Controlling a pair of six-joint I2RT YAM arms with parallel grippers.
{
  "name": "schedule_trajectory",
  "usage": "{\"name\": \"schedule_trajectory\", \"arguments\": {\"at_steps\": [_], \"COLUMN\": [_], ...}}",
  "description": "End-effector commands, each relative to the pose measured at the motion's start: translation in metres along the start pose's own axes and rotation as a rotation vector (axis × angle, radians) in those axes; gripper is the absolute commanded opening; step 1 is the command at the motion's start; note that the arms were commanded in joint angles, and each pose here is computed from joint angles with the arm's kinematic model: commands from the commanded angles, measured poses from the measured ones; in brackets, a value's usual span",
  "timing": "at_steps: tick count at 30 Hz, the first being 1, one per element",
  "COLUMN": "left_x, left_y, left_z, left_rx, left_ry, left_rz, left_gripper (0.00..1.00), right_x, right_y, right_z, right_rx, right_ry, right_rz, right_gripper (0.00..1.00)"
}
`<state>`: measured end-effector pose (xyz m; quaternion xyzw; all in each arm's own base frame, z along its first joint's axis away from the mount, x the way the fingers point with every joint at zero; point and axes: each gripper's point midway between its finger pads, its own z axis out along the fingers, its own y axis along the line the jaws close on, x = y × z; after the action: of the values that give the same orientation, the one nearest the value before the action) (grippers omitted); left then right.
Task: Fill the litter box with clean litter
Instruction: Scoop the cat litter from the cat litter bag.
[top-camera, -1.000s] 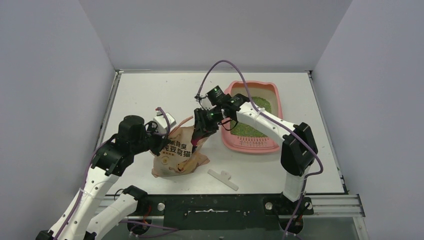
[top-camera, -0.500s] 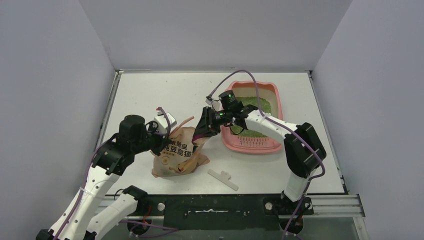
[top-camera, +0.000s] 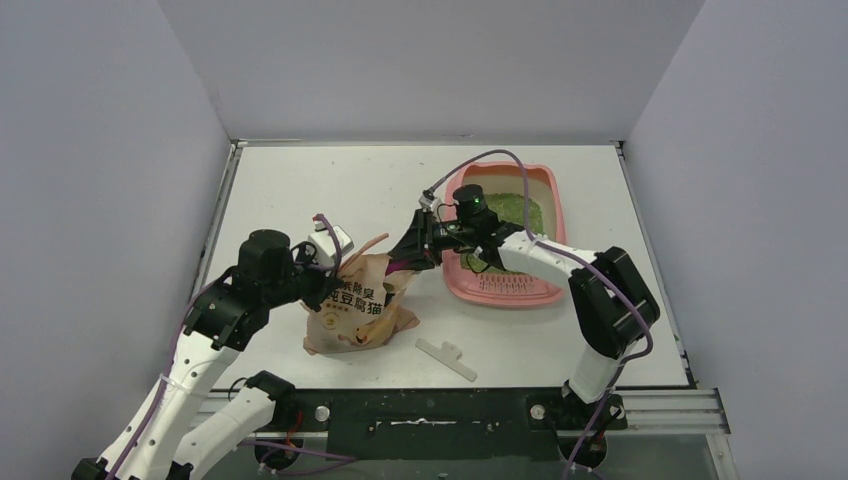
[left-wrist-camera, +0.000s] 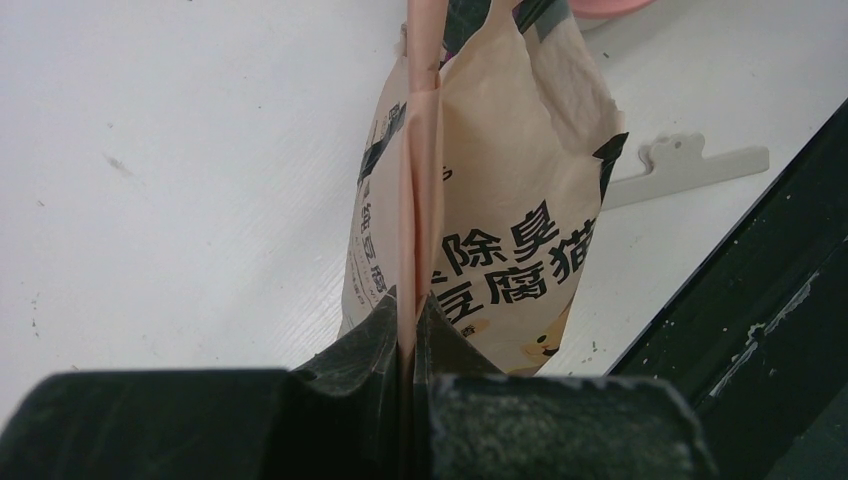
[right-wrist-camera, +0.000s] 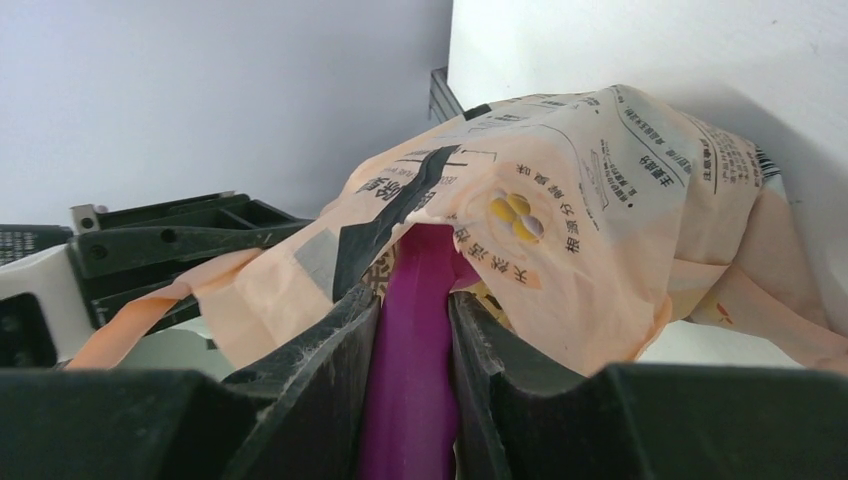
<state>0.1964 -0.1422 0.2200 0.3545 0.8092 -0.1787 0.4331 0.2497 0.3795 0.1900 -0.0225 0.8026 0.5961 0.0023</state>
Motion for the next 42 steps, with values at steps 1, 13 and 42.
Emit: {"name": "schedule_trajectory", "arguments": {"at_steps": [1,13,42], "left_x": [-0.046,-0.046,-0.053], "left_y": [-0.006,-0.005,-0.003], "left_z": [-0.009,-0.012,-0.012], "left_rx": [0.03,0.013,0.001], "left_ry": [-0.159,-0.166,-0.193], "left_rz": [0.036,0.042,0.049], "left_gripper": [0.0,0.0,0.0], "right_x": [-0.008,-0.02,-0.007], "right_y": [0.064,0.068,0.028], "right_z": [-0.025,-0.054,-0.102], "right_rx": [-0.196,-0.275,-0.135], "right_ry": [-0.063,-0.145,-0.194], "right_rz": [-0.127,-0.078,-0.034], "right_gripper": [0.0,0.0,0.0]}}
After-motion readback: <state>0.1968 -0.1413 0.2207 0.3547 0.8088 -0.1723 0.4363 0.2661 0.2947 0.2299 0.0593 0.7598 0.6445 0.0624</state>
